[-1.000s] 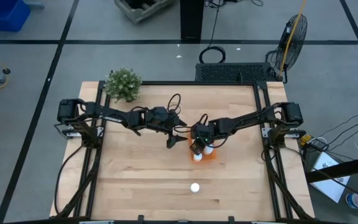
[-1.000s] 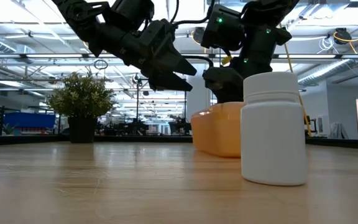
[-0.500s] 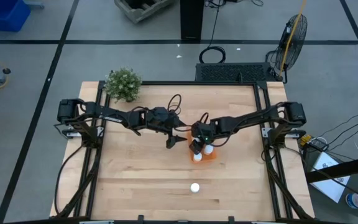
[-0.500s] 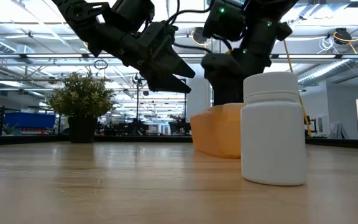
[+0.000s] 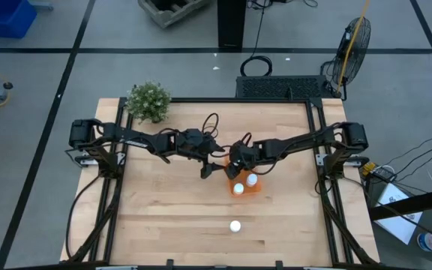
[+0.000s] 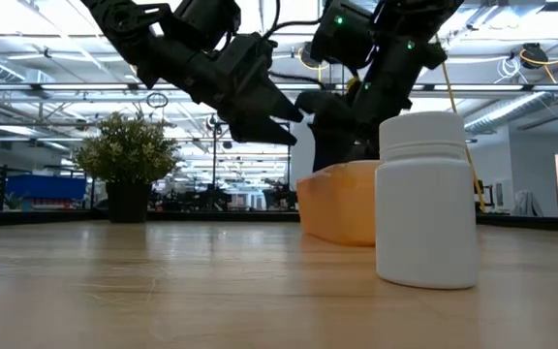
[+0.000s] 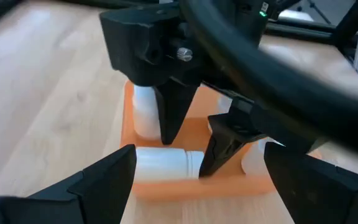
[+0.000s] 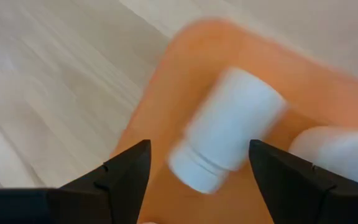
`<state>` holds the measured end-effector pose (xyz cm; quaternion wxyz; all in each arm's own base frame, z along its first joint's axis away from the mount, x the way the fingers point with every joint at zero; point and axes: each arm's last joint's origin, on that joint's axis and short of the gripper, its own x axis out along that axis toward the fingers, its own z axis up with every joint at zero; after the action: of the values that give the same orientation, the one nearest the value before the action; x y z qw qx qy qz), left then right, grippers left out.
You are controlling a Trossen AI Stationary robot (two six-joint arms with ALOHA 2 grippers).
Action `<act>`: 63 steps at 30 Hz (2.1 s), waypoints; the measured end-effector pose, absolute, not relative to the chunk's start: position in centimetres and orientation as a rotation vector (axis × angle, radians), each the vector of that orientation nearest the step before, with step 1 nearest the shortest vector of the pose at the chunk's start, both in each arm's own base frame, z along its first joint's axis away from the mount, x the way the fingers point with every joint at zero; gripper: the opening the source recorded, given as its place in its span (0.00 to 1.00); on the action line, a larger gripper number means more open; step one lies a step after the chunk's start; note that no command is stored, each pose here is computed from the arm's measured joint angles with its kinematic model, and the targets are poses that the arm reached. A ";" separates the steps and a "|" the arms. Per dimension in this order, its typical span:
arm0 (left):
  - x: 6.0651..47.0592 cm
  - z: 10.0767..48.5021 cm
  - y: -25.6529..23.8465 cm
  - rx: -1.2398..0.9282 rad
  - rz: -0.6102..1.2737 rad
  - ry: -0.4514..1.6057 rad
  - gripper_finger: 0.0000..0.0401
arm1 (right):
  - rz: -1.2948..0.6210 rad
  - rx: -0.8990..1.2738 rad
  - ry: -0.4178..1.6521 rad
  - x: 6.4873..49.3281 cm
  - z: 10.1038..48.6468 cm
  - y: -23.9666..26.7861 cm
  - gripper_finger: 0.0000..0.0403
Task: Pick and place pill bottles into a basket
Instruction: Adjust the white medicine bottle in the orange bin
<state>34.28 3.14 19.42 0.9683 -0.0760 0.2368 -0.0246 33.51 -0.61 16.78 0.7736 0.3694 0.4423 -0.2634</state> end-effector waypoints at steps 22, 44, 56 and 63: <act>34.3 19.4 3.1 -0.146 -0.046 0.478 0.90 | -0.596 0.769 1.063 33.2 15.2 -0.6 0.54; 34.3 19.3 3.1 -0.146 -0.031 0.489 0.90 | -0.495 0.635 1.034 33.0 16.6 -0.4 0.30; 34.2 19.3 3.1 -0.166 -0.025 0.491 0.90 | -0.363 0.571 1.042 32.6 18.1 0.1 0.03; 34.3 19.4 3.2 -0.162 -0.016 0.486 0.90 | -0.354 0.600 1.032 32.8 18.1 0.1 0.12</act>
<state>34.26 3.19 19.37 0.9673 -0.0803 0.2404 -0.0081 32.78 0.13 18.07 0.8124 0.2810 0.4833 -0.1656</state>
